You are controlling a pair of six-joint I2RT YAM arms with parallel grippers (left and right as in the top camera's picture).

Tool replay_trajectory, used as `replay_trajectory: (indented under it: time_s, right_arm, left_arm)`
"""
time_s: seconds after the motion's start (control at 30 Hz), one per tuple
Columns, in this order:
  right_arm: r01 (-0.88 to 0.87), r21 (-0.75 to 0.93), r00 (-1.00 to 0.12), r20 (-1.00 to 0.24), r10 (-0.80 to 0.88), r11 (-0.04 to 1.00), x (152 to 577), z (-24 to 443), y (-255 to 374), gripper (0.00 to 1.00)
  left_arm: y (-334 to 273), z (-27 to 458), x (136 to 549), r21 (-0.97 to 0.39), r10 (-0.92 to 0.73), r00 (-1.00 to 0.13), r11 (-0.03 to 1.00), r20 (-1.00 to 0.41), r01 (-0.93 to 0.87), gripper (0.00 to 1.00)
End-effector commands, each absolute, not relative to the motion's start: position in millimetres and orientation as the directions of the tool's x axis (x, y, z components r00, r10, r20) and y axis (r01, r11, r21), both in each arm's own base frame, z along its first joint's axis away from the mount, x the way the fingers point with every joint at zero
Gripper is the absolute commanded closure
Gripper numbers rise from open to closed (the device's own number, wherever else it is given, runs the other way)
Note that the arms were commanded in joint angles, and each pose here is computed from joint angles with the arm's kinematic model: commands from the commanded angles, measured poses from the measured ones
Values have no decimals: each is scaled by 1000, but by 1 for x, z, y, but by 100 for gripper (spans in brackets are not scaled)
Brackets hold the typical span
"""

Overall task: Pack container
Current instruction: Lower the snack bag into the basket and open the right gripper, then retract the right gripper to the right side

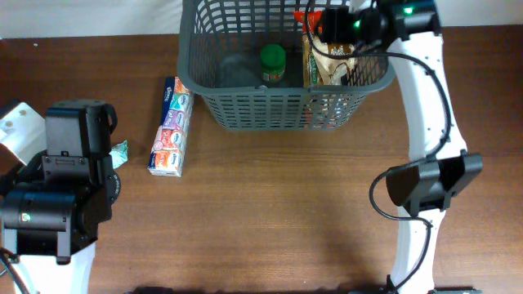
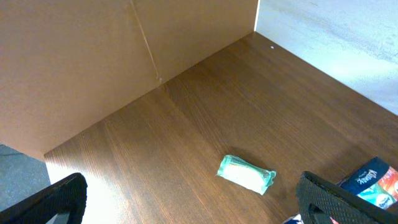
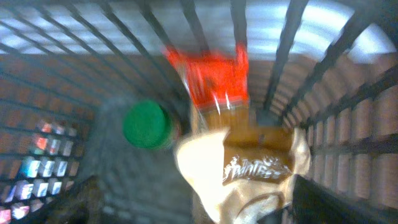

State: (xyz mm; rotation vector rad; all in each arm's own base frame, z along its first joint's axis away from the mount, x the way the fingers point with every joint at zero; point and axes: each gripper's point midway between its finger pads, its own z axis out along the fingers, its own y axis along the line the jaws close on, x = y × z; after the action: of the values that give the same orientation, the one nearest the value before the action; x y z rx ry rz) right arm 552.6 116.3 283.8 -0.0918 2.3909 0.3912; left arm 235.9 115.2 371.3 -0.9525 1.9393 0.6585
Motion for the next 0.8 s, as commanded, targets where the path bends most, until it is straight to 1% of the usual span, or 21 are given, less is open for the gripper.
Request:
replay_trajectory:
  time_s: [0.0,0.1,0.17,0.3,0.37,0.47,0.57,0.63,0.67,0.77]
  right_arm:
    - [-185,232,-593,-801,80,955,536,378,104,1]
    - [-78,171,-488,-866,112,982,518,428,64,1]
    - [10,147,-443,-886,136,989,502,449,34,1]
    - [208,141,-406,-888,217,968,467,466,-33,1]
    - [329,147,-402,-872,279,933,449,463,-71,1]
    - [458,160,-408,-836,367,874,428,450,-115,1]
    - [591,192,-407,-768,495,784,404,426,-154,1]
    - [635,188,-414,-736,535,749,395,414,-170,1]
    - [629,181,-435,-724,535,756,395,409,-175,1]
    - [661,168,-447,-695,563,731,391,396,-190,1]
  left_arm:
    - [119,376,234,74,-366,-319,549,-874,-833,1]
    - [119,376,234,74,-366,-319,549,-874,-833,1]
    - [119,376,234,74,-366,-319,549,-874,-833,1]
    - [119,376,234,74,-366,-319,549,-874,-833,1]
    - [119,376,234,74,-366,-319,549,-874,-833,1]
    - [119,376,234,74,-366,-319,549,-874,-833,1]
    - [119,376,234,74,-366,-319,549,-874,-833,1]
    - [119,376,234,74,-366,-319,549,-874,-833,1]
    - [119,376,234,74,-366,-319,549,-874,-833,1]
    - [119,376,234,74,-366,-319,549,-874,-833,1]
